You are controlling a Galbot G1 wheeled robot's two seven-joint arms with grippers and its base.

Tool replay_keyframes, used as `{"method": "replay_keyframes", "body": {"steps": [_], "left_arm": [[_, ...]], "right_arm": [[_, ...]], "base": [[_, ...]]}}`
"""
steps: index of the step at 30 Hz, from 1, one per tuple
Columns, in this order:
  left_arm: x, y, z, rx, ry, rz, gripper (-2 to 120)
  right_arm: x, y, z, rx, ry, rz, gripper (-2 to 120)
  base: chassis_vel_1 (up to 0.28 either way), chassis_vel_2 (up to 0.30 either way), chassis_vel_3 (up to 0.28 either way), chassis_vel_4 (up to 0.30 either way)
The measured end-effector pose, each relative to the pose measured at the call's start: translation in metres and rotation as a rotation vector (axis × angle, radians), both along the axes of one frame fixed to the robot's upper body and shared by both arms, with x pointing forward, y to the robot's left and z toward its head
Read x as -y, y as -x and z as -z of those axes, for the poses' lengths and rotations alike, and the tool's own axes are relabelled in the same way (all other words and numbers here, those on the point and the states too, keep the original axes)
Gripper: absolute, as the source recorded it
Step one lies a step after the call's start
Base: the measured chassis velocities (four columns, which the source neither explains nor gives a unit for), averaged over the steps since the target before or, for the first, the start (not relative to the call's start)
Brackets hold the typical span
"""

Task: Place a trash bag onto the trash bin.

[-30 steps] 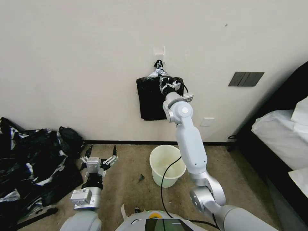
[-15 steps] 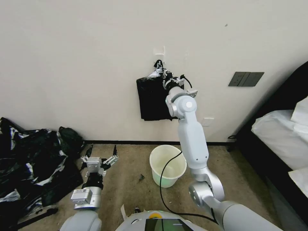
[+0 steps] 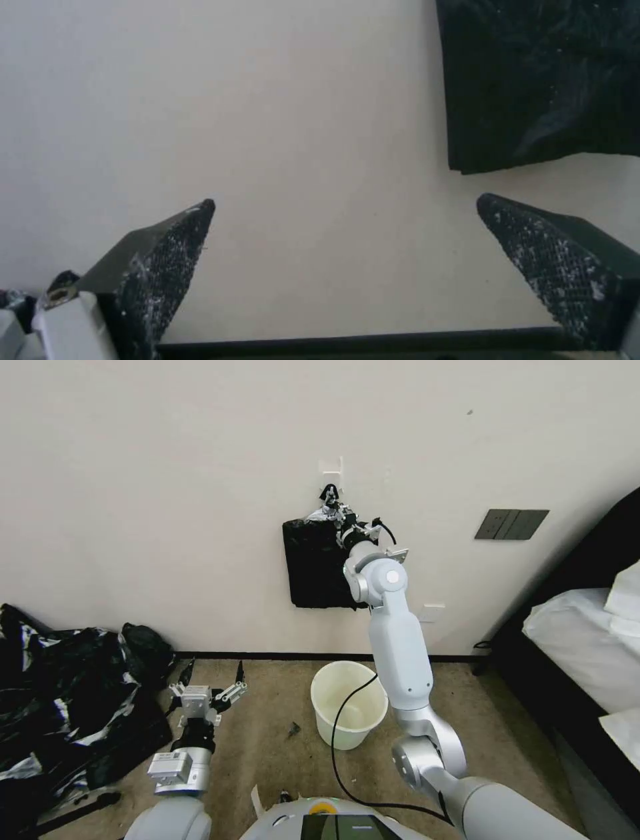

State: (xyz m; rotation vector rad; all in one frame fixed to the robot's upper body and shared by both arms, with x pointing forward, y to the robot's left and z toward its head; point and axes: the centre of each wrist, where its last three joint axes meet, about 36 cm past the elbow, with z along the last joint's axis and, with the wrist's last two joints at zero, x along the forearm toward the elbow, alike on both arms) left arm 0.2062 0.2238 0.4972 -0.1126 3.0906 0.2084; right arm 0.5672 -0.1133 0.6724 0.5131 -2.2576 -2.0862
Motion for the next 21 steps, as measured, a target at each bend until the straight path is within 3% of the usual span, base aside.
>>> {"method": "replay_keyframes", "body": {"steps": [7, 21], "left_arm": [[0.0, -0.001, 0.0, 0.003, 0.0, 0.003, 100], [0.0, 0.0, 0.0, 0.002, -0.002, 0.007, 100]], "right_arm": [[-0.008, 0.005, 0.0, 0.033, 0.035, 0.004, 28], [-0.006, -0.005, 0.001, 0.023, 0.045, 0.019, 30]], "base": [[0.0, 0.0, 0.0, 0.0], [0.0, 0.0, 0.0, 0.0]]}}
